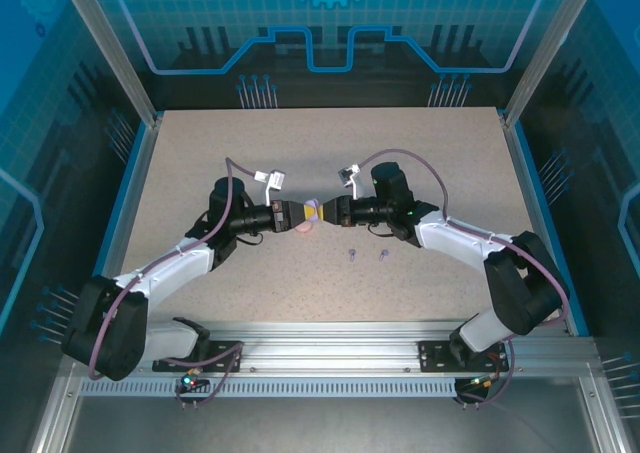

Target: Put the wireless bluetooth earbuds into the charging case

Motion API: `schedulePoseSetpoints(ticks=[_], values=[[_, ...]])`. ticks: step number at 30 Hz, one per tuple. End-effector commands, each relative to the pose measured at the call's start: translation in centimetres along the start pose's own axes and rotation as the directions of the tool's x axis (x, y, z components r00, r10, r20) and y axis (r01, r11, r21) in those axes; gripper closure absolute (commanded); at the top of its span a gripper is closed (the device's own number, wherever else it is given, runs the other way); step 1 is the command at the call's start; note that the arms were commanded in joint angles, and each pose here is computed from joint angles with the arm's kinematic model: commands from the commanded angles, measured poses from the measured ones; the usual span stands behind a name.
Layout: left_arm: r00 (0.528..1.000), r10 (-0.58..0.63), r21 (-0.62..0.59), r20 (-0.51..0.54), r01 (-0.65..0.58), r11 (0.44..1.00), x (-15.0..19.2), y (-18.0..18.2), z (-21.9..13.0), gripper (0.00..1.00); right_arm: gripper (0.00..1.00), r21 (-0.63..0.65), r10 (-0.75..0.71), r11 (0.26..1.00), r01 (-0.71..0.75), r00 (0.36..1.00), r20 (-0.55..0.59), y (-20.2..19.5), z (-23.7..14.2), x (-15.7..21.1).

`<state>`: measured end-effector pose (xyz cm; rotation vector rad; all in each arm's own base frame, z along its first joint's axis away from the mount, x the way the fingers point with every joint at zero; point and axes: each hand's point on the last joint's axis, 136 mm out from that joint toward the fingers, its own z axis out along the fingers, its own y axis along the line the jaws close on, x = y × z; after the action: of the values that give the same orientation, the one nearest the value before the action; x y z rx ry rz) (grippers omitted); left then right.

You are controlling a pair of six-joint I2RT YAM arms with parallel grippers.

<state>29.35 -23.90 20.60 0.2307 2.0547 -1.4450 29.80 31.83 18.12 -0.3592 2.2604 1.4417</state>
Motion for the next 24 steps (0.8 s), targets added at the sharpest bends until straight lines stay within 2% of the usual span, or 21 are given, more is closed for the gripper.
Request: schedulePoseSetpoints(ticks=[1, 4, 6, 8, 11, 15, 20, 24], values=[[1.000, 0.007, 0.038, -0.021, -0.006, 0.999, 0.7, -0.7, 0.2, 0.96, 0.95, -0.018, -0.036, 0.999, 0.037, 0.999, 0.026, 1.0, 0.3, -1.0], [1.000, 0.004, 0.033, -0.020, -0.003, 0.999, 0.7, -0.6, 0.2, 0.92, 1.00, -0.015, -0.037, 0.999, 0.037, 0.999, 0.025, 1.0, 0.2, -1.1], [1.000, 0.004, 0.029, -0.023, -0.004, 1.000, 0.7, -0.6, 0.2, 0.84, 1.00, -0.012, -0.039, 0.999, 0.039, 0.999, 0.021, 1.0, 0.2, -1.0], [1.000, 0.001, 0.015, -0.023, 0.000, 1.000, 0.7, -0.4, 0.2, 0.66, 1.00, 0.008, -0.040, 0.999, 0.040, 0.999, 0.015, 0.7, 0.2, -1.0], [1.000, 0.006, -0.019, -0.016, -0.007, 1.000, 0.4, -0.1, 0.1, 0.31, 1.00, 0.074, -0.043, 0.996, 0.043, 0.999, -0.004, -0.2, -0.1, -1.0], [0.999, 0.050, -0.065, -0.017, -0.051, 0.997, -0.6, -0.6, -0.4, 0.02, 1.00, 0.153, -0.061, 0.986, 0.066, 0.998, -0.034, -2.0, -1.1, -1.2], [0.992, 0.116, -0.135, -0.048, -0.121, 0.983, -2.0, -1.1, -1.0, 0.01, 1.00, 0.227, -0.126, 0.965, 0.134, 0.991, -0.048, -3.5, -3.6, -3.0], [0.994, 0.095, -0.191, -0.045, -0.102, 0.976, -3.8, -0.6, -1.3, 0.01, 1.00, 0.270, -0.182, 0.944, 0.189, 0.982, -0.052, -4.4, -5.5, -4.9]])
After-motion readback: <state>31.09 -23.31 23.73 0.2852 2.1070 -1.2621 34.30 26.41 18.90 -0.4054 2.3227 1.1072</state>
